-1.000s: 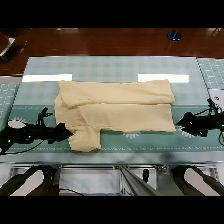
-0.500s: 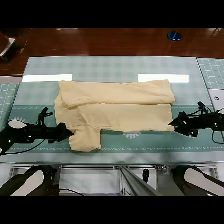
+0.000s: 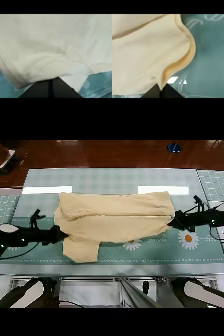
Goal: Fold the shirts.
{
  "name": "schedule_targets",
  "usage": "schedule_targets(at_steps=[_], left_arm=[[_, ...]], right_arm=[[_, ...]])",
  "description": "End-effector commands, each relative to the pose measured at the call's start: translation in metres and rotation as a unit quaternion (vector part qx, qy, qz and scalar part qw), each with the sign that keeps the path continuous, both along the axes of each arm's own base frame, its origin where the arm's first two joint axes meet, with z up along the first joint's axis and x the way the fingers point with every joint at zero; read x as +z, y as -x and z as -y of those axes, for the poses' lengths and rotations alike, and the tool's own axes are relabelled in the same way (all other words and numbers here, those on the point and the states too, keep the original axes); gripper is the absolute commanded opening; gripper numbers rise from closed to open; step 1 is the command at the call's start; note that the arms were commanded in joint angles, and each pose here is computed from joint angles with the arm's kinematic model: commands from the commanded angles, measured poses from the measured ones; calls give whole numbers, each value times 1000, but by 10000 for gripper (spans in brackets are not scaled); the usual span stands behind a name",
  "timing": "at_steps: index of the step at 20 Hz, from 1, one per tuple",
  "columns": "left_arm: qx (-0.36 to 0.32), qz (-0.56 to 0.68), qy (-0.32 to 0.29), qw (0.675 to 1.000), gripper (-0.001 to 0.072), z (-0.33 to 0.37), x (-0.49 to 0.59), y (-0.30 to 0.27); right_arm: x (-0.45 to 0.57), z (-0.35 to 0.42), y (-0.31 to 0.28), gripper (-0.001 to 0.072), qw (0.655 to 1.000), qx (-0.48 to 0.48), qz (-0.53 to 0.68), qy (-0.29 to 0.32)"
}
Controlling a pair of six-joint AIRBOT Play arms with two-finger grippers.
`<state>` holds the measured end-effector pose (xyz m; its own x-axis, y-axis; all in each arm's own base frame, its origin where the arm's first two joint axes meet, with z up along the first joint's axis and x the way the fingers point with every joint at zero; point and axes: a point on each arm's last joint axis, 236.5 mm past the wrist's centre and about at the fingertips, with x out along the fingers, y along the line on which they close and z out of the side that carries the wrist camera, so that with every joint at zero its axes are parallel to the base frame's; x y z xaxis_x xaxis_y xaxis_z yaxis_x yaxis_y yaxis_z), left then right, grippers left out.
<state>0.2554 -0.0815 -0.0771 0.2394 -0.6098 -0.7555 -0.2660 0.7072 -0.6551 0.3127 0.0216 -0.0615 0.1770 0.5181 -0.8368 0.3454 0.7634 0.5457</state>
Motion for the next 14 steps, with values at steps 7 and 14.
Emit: schedule_targets(at_steps=[7,14], left_arm=[[33,146,4,989,16,-8,91,-144],[48,130,15,990,17,-17,73,-226]], right_arm=[[61,7,-87,26,993,8,117,34],[45,24,-156,26,991,-31,126,18]])
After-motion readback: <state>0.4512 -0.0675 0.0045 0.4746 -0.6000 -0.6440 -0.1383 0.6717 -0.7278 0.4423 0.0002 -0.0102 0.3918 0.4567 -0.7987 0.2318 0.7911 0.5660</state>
